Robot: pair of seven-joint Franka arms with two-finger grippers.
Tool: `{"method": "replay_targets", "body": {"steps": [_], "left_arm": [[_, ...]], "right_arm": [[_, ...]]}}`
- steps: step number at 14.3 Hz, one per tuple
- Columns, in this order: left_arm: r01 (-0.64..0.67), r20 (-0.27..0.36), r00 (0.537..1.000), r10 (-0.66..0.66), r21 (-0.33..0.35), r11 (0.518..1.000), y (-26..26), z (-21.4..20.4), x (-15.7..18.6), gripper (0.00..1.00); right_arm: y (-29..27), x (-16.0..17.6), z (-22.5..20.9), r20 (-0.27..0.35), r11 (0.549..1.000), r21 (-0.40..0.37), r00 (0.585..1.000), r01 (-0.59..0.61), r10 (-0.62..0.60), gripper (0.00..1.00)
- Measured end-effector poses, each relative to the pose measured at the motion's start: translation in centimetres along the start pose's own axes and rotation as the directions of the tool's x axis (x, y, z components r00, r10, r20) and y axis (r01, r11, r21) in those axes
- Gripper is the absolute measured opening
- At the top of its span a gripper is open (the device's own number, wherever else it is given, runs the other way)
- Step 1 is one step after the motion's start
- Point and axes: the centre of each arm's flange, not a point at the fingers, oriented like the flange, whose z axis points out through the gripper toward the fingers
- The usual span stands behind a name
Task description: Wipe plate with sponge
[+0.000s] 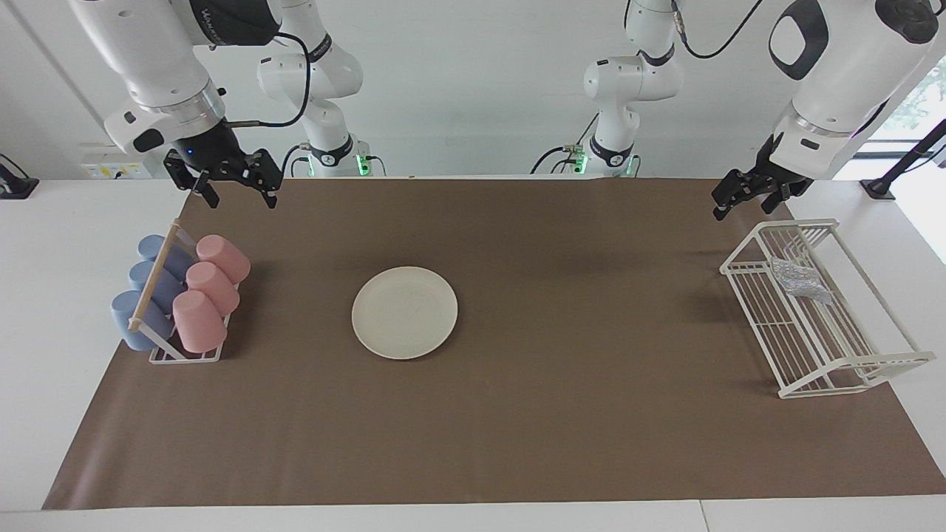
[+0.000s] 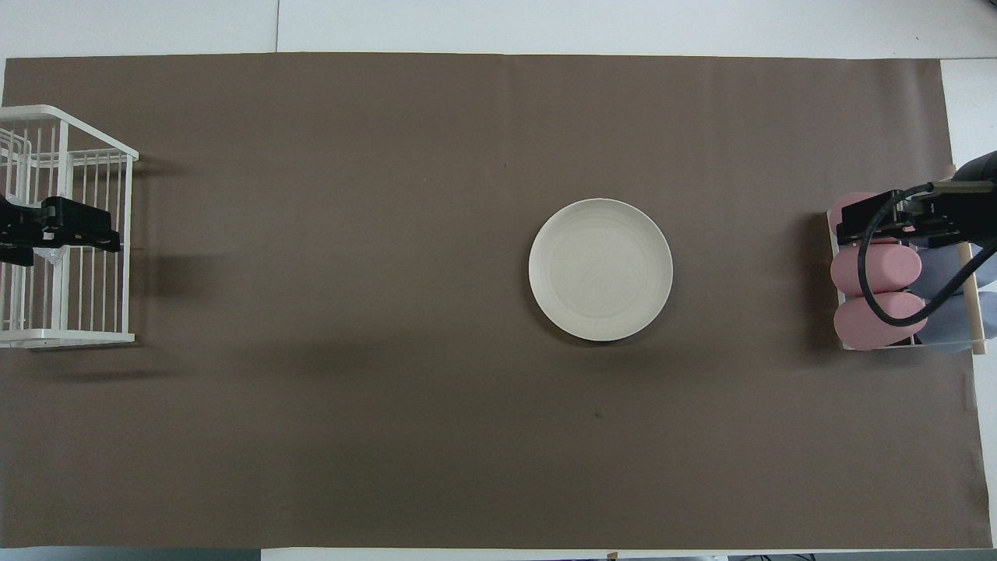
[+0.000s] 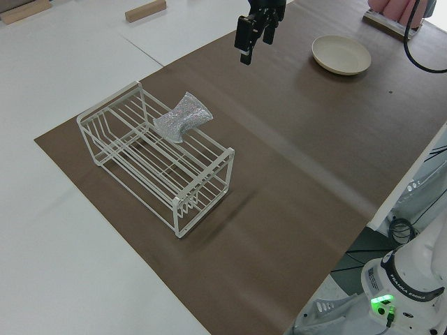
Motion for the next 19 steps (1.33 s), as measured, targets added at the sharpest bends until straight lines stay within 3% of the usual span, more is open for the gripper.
{"method": "replay_targets", "body": {"steps": [9, 15, 19], "left_arm": [[0.028, -0.004, 1.000, -0.028, 0.017, 0.999, -0.1, 0.0, 0.0, 1.00], [0.067, -0.059, 0.997, -0.050, 0.335, 0.940, 1.9, 2.3, 0.6, 1.00], [0.084, -0.090, 0.995, -0.040, 0.560, 0.824, 3.4, 8.6, 3.5, 1.00]], "right_arm": [[-0.1, 0.0, 0.0, 0.000, 1.000, 0.000, 1.000, -0.001, 0.001, 1.00], [-0.3, 0.0, 0.0, 0.000, 0.987, 0.000, 0.987, -0.162, 0.162, 1.00], [-2.7, -0.3, 0.0, 0.000, 0.938, -0.001, 0.938, -0.347, 0.347, 1.00]]}}
